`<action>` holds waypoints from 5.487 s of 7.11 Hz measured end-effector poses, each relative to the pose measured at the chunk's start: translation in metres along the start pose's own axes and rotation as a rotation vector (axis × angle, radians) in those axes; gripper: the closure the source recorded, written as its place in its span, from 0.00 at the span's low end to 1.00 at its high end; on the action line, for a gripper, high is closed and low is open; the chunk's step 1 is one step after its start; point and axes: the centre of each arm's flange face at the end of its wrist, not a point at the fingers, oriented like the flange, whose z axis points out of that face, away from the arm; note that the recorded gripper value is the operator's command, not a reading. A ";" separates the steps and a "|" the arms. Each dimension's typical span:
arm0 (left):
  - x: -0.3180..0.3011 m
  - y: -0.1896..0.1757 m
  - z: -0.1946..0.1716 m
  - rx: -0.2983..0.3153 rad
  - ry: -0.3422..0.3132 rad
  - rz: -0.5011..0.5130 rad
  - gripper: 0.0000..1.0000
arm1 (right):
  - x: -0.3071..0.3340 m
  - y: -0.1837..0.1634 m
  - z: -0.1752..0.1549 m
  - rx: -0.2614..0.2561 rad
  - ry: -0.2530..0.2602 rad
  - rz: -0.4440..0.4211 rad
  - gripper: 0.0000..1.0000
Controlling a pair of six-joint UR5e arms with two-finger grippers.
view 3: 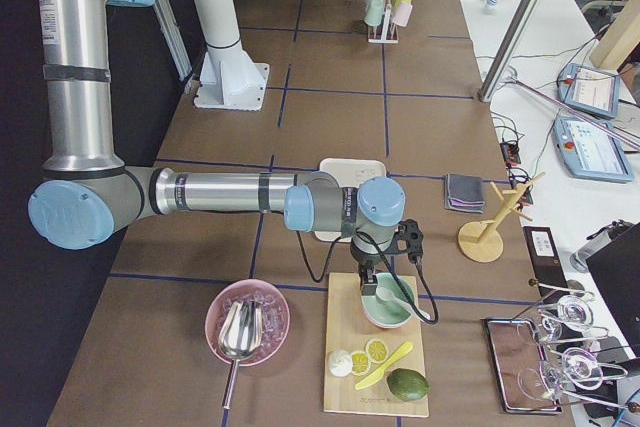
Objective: Pick up and place green cup on tray
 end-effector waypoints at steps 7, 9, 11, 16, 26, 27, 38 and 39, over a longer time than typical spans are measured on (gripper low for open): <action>0.002 -0.001 -0.002 0.004 0.001 0.003 0.00 | -0.018 -0.008 -0.006 0.015 -0.007 0.000 0.01; 0.002 -0.001 -0.002 0.004 0.001 0.003 0.00 | -0.042 -0.001 0.011 0.062 -0.039 0.085 0.01; 0.002 -0.001 -0.003 0.005 0.000 0.004 0.00 | -0.083 0.003 0.050 0.116 -0.046 0.155 0.01; 0.005 -0.002 -0.005 0.010 0.000 0.008 0.00 | -0.108 0.016 0.151 0.085 -0.048 0.111 0.02; 0.005 -0.002 -0.005 0.009 0.000 0.007 0.00 | -0.146 0.017 0.182 0.043 -0.043 0.094 0.66; 0.004 -0.002 -0.005 0.008 0.000 0.007 0.00 | -0.146 0.017 0.182 0.042 -0.042 0.094 0.88; 0.006 -0.003 -0.006 0.010 0.000 0.009 0.00 | -0.166 0.005 0.104 0.098 -0.220 0.073 1.00; 0.006 -0.003 -0.006 0.010 -0.001 0.009 0.00 | -0.173 -0.002 0.094 0.098 -0.255 0.076 1.00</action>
